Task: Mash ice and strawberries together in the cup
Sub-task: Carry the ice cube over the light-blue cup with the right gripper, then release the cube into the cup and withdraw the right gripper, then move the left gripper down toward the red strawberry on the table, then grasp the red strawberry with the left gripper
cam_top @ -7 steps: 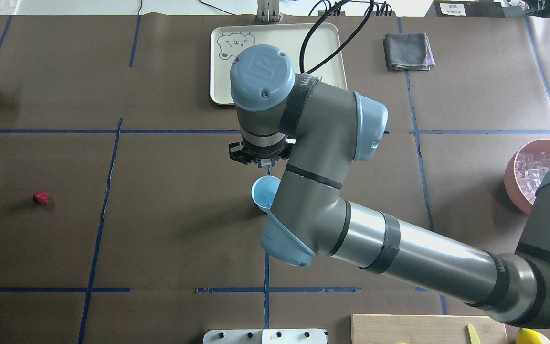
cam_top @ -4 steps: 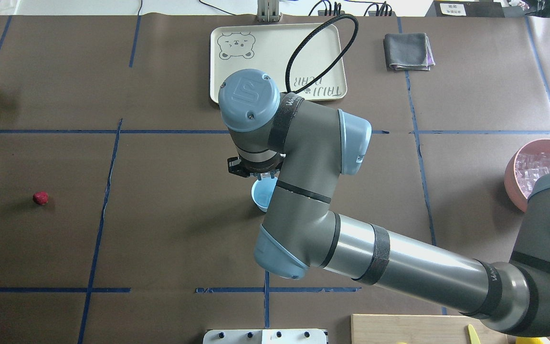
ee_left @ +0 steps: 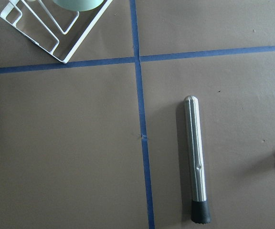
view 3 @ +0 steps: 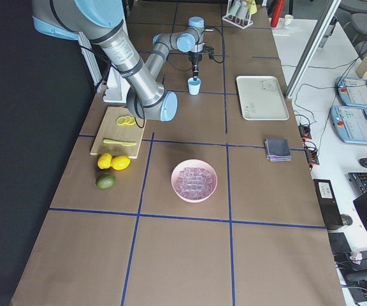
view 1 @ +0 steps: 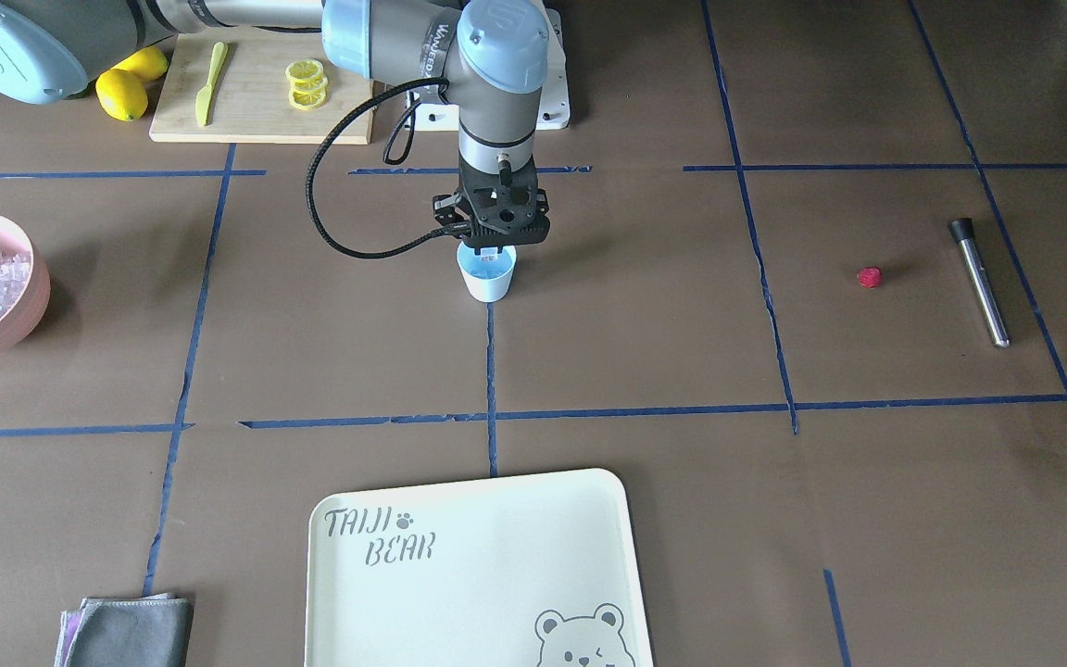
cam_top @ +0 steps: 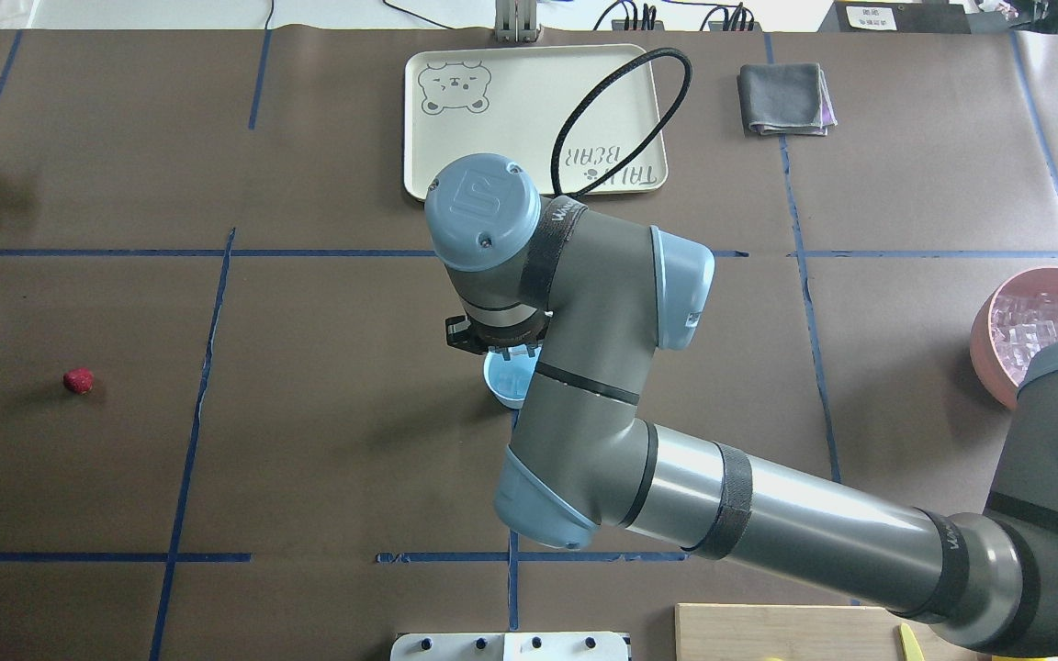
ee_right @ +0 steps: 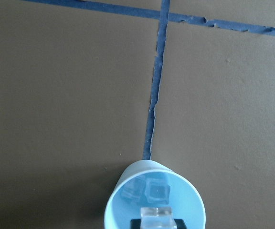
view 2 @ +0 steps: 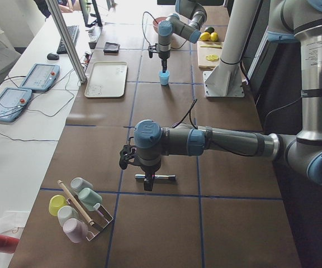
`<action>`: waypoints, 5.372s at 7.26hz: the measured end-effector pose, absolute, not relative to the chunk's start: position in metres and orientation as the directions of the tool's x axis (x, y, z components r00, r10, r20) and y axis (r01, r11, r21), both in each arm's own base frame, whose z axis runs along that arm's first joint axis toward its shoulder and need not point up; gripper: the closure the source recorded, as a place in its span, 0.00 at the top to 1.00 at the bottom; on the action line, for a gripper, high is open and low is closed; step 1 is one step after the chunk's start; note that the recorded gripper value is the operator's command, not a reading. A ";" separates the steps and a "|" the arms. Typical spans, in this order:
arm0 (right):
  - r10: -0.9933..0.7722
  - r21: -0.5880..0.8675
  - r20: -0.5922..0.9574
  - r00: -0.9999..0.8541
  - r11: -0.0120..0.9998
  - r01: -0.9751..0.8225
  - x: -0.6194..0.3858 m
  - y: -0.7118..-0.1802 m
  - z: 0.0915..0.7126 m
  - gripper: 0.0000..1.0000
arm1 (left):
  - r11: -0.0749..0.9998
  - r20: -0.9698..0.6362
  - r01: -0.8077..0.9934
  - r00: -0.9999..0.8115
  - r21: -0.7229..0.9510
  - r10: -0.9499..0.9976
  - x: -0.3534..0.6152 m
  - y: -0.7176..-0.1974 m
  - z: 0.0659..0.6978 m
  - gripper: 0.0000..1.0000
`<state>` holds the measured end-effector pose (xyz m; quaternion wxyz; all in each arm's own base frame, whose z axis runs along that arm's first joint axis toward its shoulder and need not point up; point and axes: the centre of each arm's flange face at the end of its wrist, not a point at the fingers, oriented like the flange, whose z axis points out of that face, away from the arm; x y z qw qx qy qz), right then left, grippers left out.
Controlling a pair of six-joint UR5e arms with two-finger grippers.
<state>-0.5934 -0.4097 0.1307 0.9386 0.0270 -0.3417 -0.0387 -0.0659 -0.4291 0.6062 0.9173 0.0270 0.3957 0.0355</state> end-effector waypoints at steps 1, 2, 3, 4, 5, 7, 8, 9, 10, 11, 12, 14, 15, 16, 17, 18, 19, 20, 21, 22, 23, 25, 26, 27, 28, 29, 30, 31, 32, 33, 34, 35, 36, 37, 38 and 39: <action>-0.069 0.060 0.640 0.766 0.997 0.039 -0.595 -0.406 0.135 0.99 | 0.996 -0.724 -0.044 0.684 0.077 0.086 -0.066 -0.429 0.606 1.00; -0.056 0.051 0.640 0.767 0.998 0.030 -0.596 -0.404 0.137 0.99 | 0.996 -0.724 -0.044 0.684 0.077 0.087 -0.066 -0.429 0.606 1.00; -0.051 0.048 0.641 0.766 0.999 0.026 -0.596 -0.403 0.137 0.99 | 0.996 -0.724 -0.045 0.684 0.077 0.086 -0.066 -0.429 0.607 1.00; -0.053 0.052 0.651 0.757 0.998 0.026 -0.593 -0.401 0.131 0.99 | 0.996 -0.724 -0.045 0.684 0.078 0.087 -0.066 -0.428 0.607 1.00; -0.054 0.059 0.664 0.746 0.998 0.020 -0.582 -0.403 0.126 0.99 | 0.996 -0.724 -0.045 0.684 0.081 0.089 -0.065 -0.428 0.606 1.00; -0.054 0.087 0.662 0.747 0.996 -0.005 -0.533 -0.444 0.143 0.99 | 0.995 -0.721 -0.046 0.687 0.085 0.093 -0.065 -0.425 0.602 1.00; -0.084 0.106 0.654 0.752 0.994 0.019 -0.497 -0.478 0.165 0.99 | 0.995 -0.718 -0.045 0.690 0.084 0.092 -0.065 -0.425 0.603 1.00; -0.114 0.116 0.657 0.745 0.992 0.050 -0.449 -0.516 0.188 0.99 | 0.996 -0.718 -0.043 0.690 0.084 0.091 -0.065 -0.427 0.603 1.00; -0.147 0.131 0.665 0.732 0.988 0.080 -0.391 -0.549 0.214 0.99 | 0.996 -0.718 -0.043 0.690 0.083 0.090 -0.065 -0.429 0.605 1.00; -0.195 0.159 0.668 0.718 0.980 0.118 -0.325 -0.574 0.249 0.99 | 0.995 -0.718 -0.044 0.690 0.087 0.093 -0.064 -0.433 0.605 1.00; -0.252 0.192 0.661 0.707 0.967 0.165 -0.265 -0.589 0.291 0.99 | 0.993 -0.715 -0.044 0.690 0.110 0.110 -0.064 -0.442 0.601 1.00; -0.369 0.262 0.620 0.692 0.929 0.261 -0.158 -0.597 0.375 0.99 | 0.987 -0.713 -0.044 0.686 0.158 0.144 -0.063 -0.480 0.592 1.00; -0.406 0.281 0.610 0.681 0.914 0.293 -0.104 -0.591 0.418 0.99 | 0.985 -0.713 -0.046 0.685 0.166 0.152 -0.063 -0.491 0.591 1.00; -0.420 0.283 0.607 0.675 0.908 0.310 -0.051 -0.574 0.465 0.99 | 0.983 -0.711 -0.050 0.684 0.177 0.162 -0.062 -0.496 0.589 1.00; -0.412 0.264 0.608 0.678 0.911 0.316 -0.009 -0.549 0.511 1.00 | 0.981 -0.709 -0.053 0.684 0.188 0.173 -0.062 -0.497 0.590 1.00; -0.392 0.234 0.613 0.686 0.920 0.316 0.026 -0.520 0.554 1.00 | 0.978 -0.706 -0.053 0.684 0.203 0.184 -0.062 -0.498 0.590 1.00; -0.367 0.205 0.623 0.691 0.929 0.309 0.055 -0.489 0.590 1.00 | 0.972 -0.702 -0.057 0.683 0.227 0.204 -0.059 -0.500 0.588 1.00; -0.340 0.175 0.636 0.693 0.938 0.299 0.074 -0.457 0.619 1.00 | 0.964 -0.695 -0.063 0.680 0.259 0.232 -0.054 -0.500 0.585 1.00; -0.305 0.147 0.647 0.699 0.949 0.279 0.083 -0.436 0.633 1.00 | 0.956 -0.690 -0.079 0.676 0.283 0.260 -0.044 -0.501 0.582 1.00; -0.265 0.126 0.651 0.711 0.962 0.243 0.086 -0.428 0.635 1.00 | 0.956 -0.695 -0.093 0.667 0.279 0.268 -0.024 -0.502 0.579 1.00; -0.231 0.119 0.650 0.724 0.972 0.204 0.087 -0.428 0.633 1.00 | 0.964 -0.714 -0.088 0.656 0.249 0.244 0.009 -0.503 0.574 1.00; -0.206 0.123 0.646 0.735 0.978 0.167 0.087 -0.428 0.632 1.00 | 0.978 -0.748 -0.059 0.636 0.198 0.190 0.089 -0.488 0.571 1.00; -0.204 0.124 0.646 0.736 0.979 0.162 0.087 -0.428 0.632 1.00 | 0.982 -0.752 -0.036 0.638 0.186 0.166 0.123 -0.477 0.572 1.00; -0.203 0.124 0.646 0.736 0.979 0.161 0.087 -0.428 0.632 1.00 | 0.984 -0.752 -0.016 0.643 0.178 0.146 0.154 -0.465 0.572 1.00; -0.203 0.124 0.645 0.737 0.979 0.161 0.087 -0.428 0.632 1.00 | 0.985 -0.756 0.002 0.642 0.170 0.129 0.180 -0.456 0.570 1.00; -0.203 0.125 0.646 0.736 0.979 0.160 0.087 -0.428 0.632 1.00 | 0.987 -0.763 0.020 0.637 0.161 0.112 0.205 -0.445 0.568 1.00; -0.202 0.124 0.646 0.736 0.979 0.160 0.087 -0.428 0.632 1.00 | 0.988 -0.765 0.034 0.637 0.153 0.097 0.226 -0.433 0.568 1.00; -0.201 0.123 0.646 0.736 0.979 0.160 0.087 -0.428 0.632 1.00 | 0.988 -0.762 0.040 0.641 0.149 0.089 0.245 -0.423 0.569 1.00; -0.201 0.122 0.646 0.736 0.980 0.160 0.087 -0.428 0.633 1.00 | 0.988 -0.757 0.039 0.648 0.148 0.088 0.258 -0.416 0.570 1.00; -0.200 0.121 0.647 0.736 0.980 0.160 0.087 -0.427 0.633 1.00 | 0.988 -0.750 0.036 0.655 0.151 0.091 0.265 -0.411 0.572 0.90; -0.200 0.119 0.647 0.736 0.980 0.161 0.087 -0.426 0.634 1.00 | 0.987 -0.743 0.037 0.663 0.159 0.095 0.270 -0.409 0.573 0.58; -0.200 0.120 0.647 0.736 0.980 0.162 0.087 -0.425 0.635 1.00 | 0.986 -0.737 0.040 0.669 0.165 0.096 0.272 -0.408 0.574 0.34; -0.201 0.119 0.647 0.735 0.979 0.163 0.087 -0.424 0.636 1.00 | 0.985 -0.734 0.041 0.673 0.167 0.096 0.273 -0.408 0.574 0.20; -0.201 0.119 0.647 0.735 0.979 0.163 0.087 -0.423 0.636 1.00 | 0.985 -0.732 0.042 0.675 0.166 0.095 0.272 -0.407 0.575 0.10; -0.201 0.120 0.647 0.735 0.979 0.163 0.087 -0.423 0.635 1.00 | 0.986 -0.730 0.042 0.677 0.163 0.092 0.271 -0.406 0.577 0.07; -0.203 0.122 0.647 0.735 0.979 0.163 0.087 -0.423 0.635 1.00 | 0.986 -0.728 0.041 0.680 0.161 0.091 0.270 -0.405 0.579 0.05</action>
